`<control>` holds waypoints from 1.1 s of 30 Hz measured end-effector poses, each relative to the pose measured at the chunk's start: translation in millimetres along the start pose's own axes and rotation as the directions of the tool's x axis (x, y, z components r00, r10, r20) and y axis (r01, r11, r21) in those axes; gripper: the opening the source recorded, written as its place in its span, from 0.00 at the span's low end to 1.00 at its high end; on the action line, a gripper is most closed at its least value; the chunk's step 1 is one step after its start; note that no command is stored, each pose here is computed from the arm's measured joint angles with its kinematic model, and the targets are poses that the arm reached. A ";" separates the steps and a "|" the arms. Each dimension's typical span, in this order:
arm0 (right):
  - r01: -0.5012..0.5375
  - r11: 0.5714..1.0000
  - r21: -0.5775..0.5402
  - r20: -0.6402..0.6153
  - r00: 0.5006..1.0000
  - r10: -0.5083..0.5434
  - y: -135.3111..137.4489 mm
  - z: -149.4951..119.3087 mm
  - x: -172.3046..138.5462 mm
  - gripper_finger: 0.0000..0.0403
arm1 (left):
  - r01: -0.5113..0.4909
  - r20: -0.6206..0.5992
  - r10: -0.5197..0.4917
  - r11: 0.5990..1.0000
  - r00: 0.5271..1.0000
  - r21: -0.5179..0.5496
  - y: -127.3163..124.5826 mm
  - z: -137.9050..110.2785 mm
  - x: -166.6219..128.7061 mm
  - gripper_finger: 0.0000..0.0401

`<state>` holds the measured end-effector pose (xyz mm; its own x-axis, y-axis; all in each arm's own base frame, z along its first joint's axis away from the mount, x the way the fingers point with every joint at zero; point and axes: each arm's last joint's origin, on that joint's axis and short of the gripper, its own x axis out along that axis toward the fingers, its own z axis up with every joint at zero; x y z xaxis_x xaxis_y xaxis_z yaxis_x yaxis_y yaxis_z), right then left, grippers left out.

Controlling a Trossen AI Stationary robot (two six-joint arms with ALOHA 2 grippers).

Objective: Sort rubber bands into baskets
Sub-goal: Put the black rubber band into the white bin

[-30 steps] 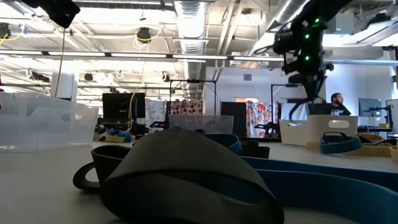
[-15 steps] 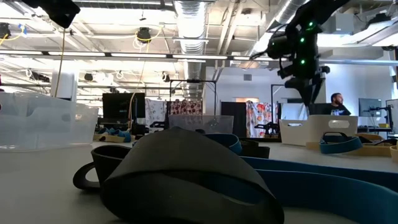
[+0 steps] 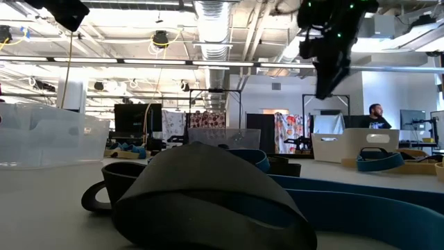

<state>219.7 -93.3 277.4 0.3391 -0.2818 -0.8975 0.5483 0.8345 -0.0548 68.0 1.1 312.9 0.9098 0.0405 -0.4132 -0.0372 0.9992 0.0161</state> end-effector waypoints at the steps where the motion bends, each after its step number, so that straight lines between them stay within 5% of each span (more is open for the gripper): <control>1: -0.039 0.999 -0.033 0.018 0.999 0.040 12.4 -1.5 3.8 0.53 | 0.000 0.000 0.000 1.000 1.000 0.000 0.0 0.0 0.0 0.00; 8: -0.190 0.955 -0.227 0.068 0.975 0.210 94.0 -22.0 29.6 0.52 | 0.000 0.000 0.000 1.000 1.000 0.000 0.0 0.1 -0.1 0.00; 17: -0.231 0.912 -0.339 0.036 0.965 0.258 161.6 -47.6 58.3 0.52 | 0.000 0.000 0.000 1.000 1.000 0.000 0.0 0.1 -0.1 0.00; 33: -0.132 0.926 -0.355 0.083 0.982 0.172 193.5 -59.5 106.2 0.52 | 0.000 -0.001 0.000 1.000 1.000 0.000 0.0 -0.1 -0.1 0.00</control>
<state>316.3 66.4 145.4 0.4904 -0.1725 -0.8542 0.1917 0.9776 -0.0874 67.9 1.2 312.9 0.9094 0.0408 -0.4140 -0.0375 0.9992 0.0161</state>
